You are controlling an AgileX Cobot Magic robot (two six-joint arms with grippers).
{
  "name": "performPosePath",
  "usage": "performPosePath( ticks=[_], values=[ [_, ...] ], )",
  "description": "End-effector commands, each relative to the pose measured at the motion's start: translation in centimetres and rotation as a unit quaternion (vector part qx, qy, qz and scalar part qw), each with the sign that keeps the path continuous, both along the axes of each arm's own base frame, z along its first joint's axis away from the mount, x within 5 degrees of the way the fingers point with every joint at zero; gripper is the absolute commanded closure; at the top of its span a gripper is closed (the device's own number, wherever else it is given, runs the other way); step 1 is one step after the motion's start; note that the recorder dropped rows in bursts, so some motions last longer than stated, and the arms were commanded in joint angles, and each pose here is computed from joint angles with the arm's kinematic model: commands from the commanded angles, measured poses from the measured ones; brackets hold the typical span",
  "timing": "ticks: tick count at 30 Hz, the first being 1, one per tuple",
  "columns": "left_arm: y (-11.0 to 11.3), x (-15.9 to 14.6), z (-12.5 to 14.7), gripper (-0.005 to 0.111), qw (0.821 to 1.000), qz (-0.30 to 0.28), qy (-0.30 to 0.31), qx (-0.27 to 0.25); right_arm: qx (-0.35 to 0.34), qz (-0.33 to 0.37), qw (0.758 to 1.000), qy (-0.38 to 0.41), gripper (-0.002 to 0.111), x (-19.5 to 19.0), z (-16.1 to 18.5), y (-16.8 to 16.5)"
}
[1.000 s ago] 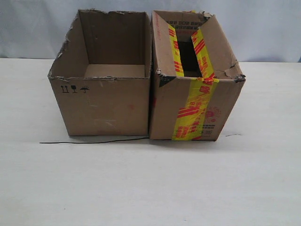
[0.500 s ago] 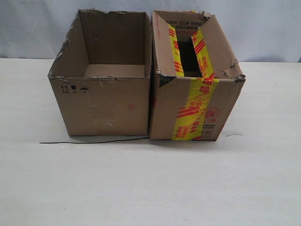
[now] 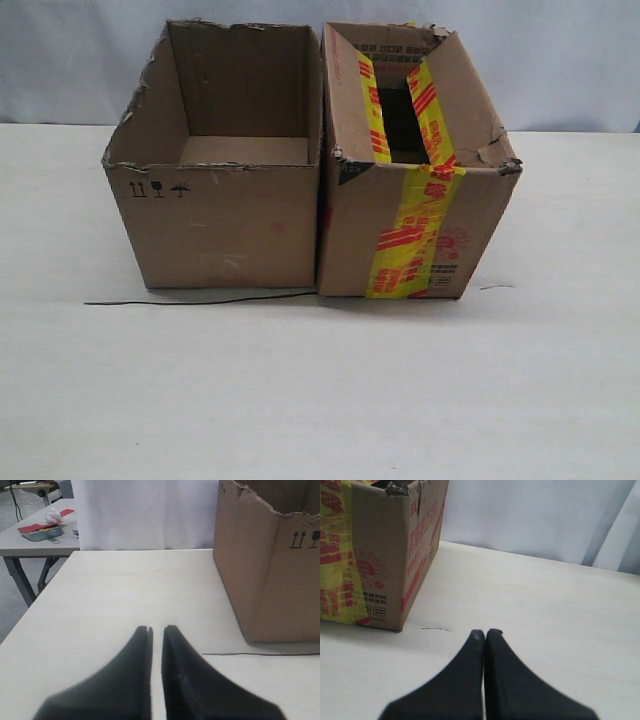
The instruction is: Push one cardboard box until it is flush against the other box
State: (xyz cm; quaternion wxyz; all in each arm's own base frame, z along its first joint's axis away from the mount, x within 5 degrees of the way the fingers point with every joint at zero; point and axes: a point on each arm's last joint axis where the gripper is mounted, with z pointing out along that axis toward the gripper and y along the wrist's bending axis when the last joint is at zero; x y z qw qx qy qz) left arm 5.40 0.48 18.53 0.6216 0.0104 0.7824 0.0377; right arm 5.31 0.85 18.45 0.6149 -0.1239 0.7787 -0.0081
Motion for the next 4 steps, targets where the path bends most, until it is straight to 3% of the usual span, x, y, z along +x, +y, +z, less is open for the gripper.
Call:
performPosePath(
  ticks=[1,4],
  values=[
    [-0.08,0.03,0.05,0.107,1.000,-0.005,-0.006,-0.005,0.000,-0.003,1.000,0.003,0.108,-0.01,-0.18,-0.03],
    [-0.08,0.03,0.05,0.107,1.000,-0.005,-0.006,-0.005,0.000,-0.003,1.000,0.003,0.108,-0.01,-0.18,-0.03]
  ],
)
